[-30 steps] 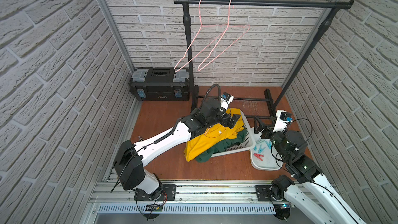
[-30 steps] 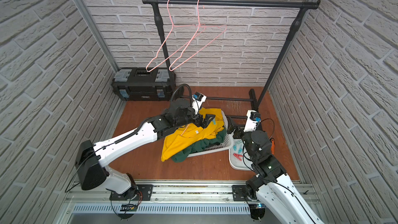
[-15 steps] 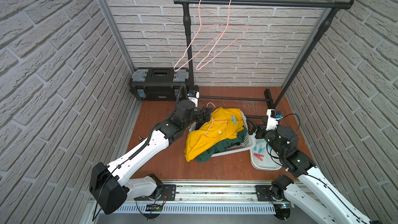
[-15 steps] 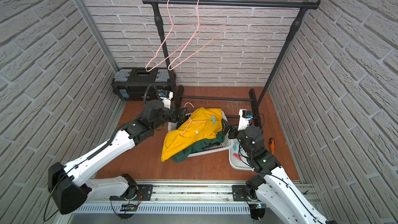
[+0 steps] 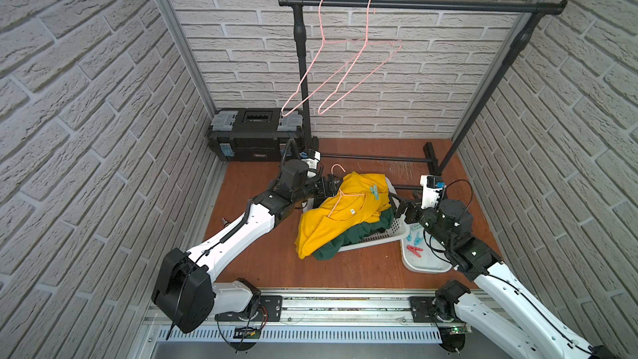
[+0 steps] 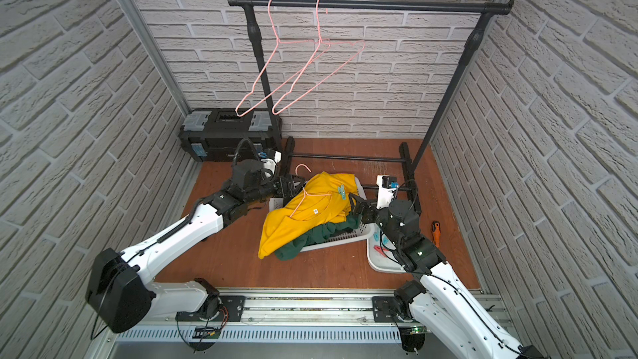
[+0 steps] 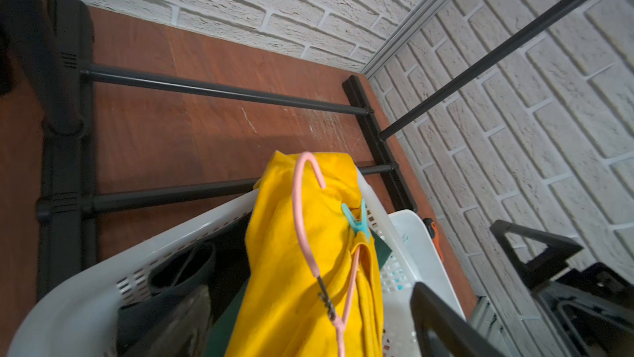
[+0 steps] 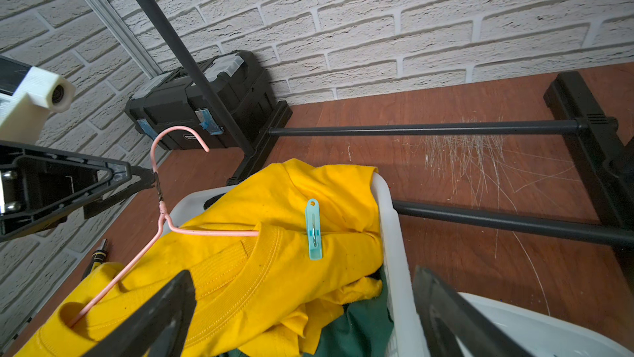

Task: Remove the clothespins securing t-shirts to the hanger
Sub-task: Pick up the hanger from the basket.

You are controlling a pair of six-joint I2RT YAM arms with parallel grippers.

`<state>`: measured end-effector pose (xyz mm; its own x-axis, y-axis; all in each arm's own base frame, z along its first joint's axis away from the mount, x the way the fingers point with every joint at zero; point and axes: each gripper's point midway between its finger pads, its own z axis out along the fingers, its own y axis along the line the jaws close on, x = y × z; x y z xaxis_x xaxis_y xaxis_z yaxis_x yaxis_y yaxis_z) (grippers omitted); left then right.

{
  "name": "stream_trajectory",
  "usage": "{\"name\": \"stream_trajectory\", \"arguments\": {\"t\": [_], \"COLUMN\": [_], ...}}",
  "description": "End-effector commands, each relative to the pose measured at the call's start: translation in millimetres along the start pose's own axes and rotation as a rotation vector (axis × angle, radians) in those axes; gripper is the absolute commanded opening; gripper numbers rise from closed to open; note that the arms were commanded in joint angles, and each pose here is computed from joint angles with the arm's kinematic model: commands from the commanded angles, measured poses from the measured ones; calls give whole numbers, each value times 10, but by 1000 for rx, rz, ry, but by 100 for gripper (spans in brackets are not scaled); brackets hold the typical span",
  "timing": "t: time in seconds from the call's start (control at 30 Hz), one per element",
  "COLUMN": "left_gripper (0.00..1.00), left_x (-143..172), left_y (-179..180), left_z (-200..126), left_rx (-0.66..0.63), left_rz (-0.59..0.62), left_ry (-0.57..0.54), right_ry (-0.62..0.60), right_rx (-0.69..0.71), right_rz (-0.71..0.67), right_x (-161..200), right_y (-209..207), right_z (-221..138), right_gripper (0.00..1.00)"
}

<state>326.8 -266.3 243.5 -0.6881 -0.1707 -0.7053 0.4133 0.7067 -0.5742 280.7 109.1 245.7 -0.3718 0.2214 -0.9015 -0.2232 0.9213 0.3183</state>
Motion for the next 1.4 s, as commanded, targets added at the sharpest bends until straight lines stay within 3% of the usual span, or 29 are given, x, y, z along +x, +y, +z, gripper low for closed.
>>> {"name": "stream_trajectory", "arguments": {"t": [0.0, 0.2, 0.37, 0.57, 0.73, 1.0, 1.2, 1.37], "left_gripper": [82, 62, 30, 26, 6, 1, 1, 1], "left_x": [-50, -21, -55, -99, -119, -123, -153, -111], "left_y": [-90, -55, -71, -140, -241, -374, -514, -580], "left_z": [101, 253, 290, 315, 323, 250, 60, -98], "left_rx": [91, 115, 127, 170, 216, 220, 204, 183], "left_rz": [-26, -56, -58, -73, -49, 76, 308, 505], "left_ry": [-12, 7, -6, -20, -7, 79, 158, 200], "right_ry": [-61, -60, -59, -61, -53, -36, -10, 87], "right_rx": [-38, -39, -37, -42, -54, -65, -80, -100], "right_rz": [17, 13, 12, 12, 15, 21, 39, 52], "right_x": [-201, -202, -196, -199, -195, -196, -227, -247], "right_y": [91, 94, 88, 97, 120, 151, 202, 299], "right_z": [-40, -48, -56, -60, -49, -45, -44, -41], "right_gripper": [100, 100, 100, 100, 100, 100, 100, 100]}}
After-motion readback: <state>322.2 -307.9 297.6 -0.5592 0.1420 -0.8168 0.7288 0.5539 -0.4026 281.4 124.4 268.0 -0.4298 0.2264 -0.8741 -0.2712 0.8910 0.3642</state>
